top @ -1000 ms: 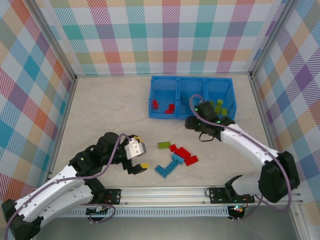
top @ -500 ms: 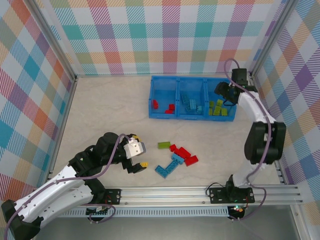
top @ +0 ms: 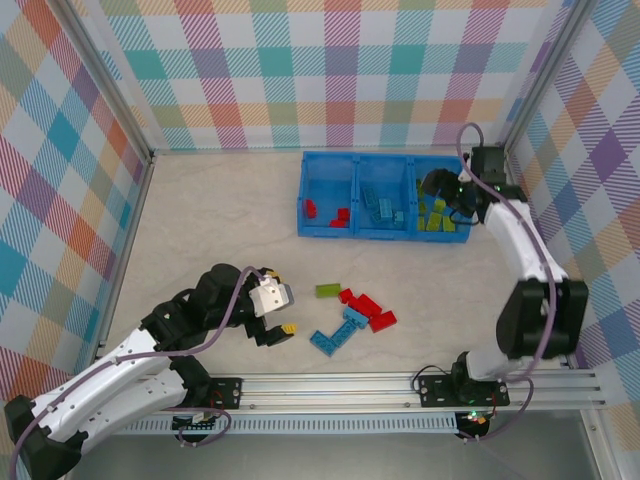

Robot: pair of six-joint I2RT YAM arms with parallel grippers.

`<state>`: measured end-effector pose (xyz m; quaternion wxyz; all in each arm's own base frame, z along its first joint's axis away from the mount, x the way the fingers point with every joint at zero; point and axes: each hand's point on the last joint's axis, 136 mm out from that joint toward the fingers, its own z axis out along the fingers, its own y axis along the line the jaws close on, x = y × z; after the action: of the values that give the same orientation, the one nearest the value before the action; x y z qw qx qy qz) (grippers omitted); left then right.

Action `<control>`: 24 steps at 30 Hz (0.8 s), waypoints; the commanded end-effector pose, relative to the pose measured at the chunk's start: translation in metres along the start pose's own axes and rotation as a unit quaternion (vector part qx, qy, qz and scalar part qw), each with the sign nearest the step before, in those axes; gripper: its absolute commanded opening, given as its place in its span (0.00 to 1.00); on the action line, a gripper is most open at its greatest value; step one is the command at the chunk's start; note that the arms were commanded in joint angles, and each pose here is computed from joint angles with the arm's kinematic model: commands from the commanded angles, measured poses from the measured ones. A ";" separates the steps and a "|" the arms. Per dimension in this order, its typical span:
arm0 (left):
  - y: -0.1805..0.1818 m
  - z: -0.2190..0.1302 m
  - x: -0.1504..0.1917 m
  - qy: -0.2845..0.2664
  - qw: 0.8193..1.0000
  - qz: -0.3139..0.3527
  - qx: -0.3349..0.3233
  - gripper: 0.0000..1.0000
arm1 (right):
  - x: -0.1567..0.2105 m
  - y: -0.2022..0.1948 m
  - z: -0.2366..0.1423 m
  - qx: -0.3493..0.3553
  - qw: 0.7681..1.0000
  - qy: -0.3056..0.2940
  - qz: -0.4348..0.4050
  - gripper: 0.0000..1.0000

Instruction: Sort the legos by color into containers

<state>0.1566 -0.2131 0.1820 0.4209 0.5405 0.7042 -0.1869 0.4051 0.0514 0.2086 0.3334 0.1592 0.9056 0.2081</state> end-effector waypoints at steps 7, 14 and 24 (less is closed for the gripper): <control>0.006 0.007 -0.026 0.006 0.994 -0.108 0.018 1.00 | 0.194 0.077 -0.048 -0.163 0.965 0.188 -0.087 0.79; -0.076 0.026 -0.032 0.053 0.989 0.000 0.136 1.00 | 0.239 0.061 -0.061 -0.153 0.957 0.231 -0.090 0.80; -0.107 0.076 0.025 0.106 0.937 0.272 0.192 1.00 | 0.221 0.074 -0.058 -0.170 0.958 0.198 -0.118 0.84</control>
<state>0.0876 -0.2831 0.1091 0.2602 0.7516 0.5869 -0.1517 0.2077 0.1890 0.1498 0.1653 -0.0354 0.9264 0.3364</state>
